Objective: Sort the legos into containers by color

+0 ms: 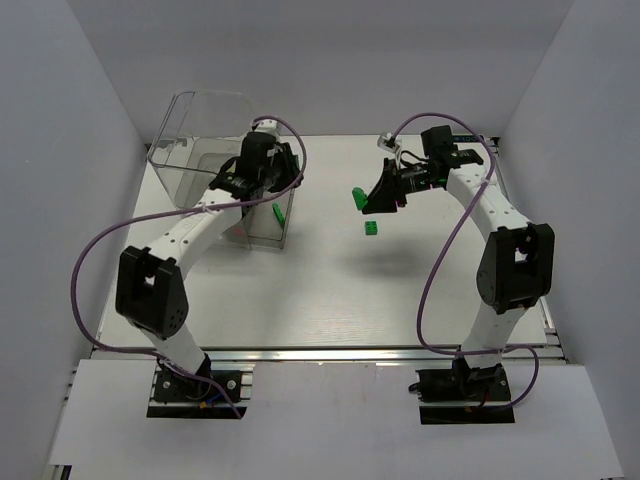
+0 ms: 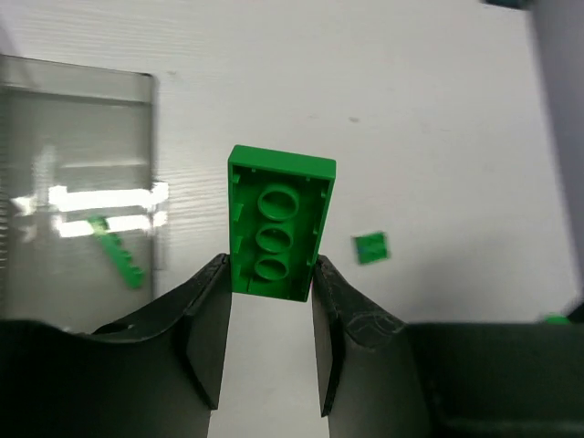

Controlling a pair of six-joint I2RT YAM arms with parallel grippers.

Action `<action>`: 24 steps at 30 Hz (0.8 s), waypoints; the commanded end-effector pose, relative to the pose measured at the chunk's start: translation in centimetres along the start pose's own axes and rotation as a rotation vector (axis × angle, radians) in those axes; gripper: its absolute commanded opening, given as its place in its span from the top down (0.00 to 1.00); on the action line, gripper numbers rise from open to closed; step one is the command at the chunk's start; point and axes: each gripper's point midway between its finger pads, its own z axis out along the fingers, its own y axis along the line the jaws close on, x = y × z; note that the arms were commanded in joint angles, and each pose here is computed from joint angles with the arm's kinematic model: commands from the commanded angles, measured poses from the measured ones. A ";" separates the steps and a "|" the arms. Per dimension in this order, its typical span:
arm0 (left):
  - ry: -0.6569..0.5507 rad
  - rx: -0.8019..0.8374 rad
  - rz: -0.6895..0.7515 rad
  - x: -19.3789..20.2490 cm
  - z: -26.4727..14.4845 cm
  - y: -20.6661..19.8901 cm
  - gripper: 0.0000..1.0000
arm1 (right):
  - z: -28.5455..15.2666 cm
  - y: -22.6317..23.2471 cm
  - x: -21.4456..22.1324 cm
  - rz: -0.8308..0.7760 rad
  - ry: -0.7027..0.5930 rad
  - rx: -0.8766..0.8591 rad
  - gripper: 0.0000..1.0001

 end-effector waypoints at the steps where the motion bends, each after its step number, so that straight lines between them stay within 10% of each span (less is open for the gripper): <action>1: 0.132 -0.329 0.130 2.4 0.1 5.8 1.00 | -0.3 -0.6 -1.2 -0.045 -0.004 0.067 1.00; 13: 0.275 -0.754 0.293 3.9 2.9 10.6 0.98 | -0.3 -3.2 -0.8 -0.020 0.039 0.215 1.00; 24: 0.294 -0.769 0.284 4.3 2.5 10.8 0.49 | 1.0 -4.4 -0.6 0.011 0.061 0.214 1.00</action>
